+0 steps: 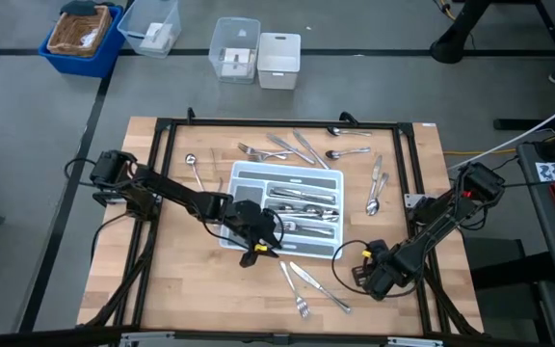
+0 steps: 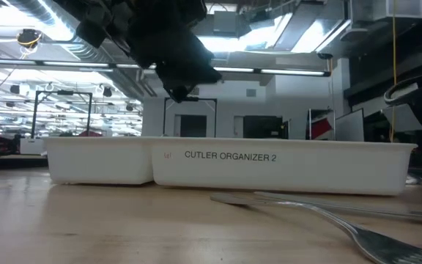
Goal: Sort silverware
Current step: Put the fork into the organizer tray
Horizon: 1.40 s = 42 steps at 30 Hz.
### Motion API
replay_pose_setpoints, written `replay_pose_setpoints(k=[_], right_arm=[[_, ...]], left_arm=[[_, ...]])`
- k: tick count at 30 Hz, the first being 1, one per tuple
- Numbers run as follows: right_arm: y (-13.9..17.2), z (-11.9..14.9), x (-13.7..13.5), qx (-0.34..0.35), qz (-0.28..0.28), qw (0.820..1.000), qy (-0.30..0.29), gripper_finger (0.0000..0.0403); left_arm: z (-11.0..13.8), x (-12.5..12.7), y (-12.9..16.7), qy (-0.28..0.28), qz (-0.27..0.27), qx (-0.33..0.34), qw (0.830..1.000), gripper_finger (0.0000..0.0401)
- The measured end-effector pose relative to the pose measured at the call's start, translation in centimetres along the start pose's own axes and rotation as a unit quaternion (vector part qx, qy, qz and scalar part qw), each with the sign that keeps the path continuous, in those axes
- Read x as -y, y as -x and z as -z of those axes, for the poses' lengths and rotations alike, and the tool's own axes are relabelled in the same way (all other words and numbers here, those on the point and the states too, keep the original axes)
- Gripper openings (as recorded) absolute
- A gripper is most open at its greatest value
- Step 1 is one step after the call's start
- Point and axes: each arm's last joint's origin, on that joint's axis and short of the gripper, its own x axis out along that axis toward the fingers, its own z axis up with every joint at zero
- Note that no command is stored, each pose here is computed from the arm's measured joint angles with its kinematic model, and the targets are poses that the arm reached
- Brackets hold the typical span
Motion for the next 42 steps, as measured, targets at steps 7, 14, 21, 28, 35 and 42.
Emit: replay_pose_setpoints(k=[7, 14, 21, 28, 35, 42], right_arm=[[1.0, 0.5, -0.7, 0.011, -0.005, 0.999, 0.032, 0.0017], [3.3, 1.9, -2.6, -0.007, -0.062, 0.997, 0.050, 0.0008], [6.8, 3.0, -5.0, 0.074, -0.180, 0.978, 0.075, 0.0005], [10.1, 2.7, -6.7, 0.313, -0.316, 0.893, 0.075, 0.0006], [11.2, 0.1, -7.8, 0.476, -0.331, 0.814, 0.047, 0.0007], [12.3, -3.6, -10.3, 0.536, -0.283, 0.792, 0.075, 0.0006]], left_arm=[[-1.7, 0.1, 2.7, -0.003, -0.006, 0.024, 1.000, 0.0125], [-3.6, 0.2, 6.4, -0.002, -0.015, 0.063, 0.998, 0.0125], [-4.7, 0.3, 9.5, -0.002, -0.027, 0.090, 0.996, 0.0125], [-5.1, 0.1, 10.8, 0.018, -0.035, 0.104, 0.994, 0.0125], [-5.5, 0.2, 10.2, 0.083, -0.022, 0.129, 0.988, 0.0125], [-6.6, 0.6, 9.0, 0.088, -0.039, 0.213, 0.972, 0.0125]])
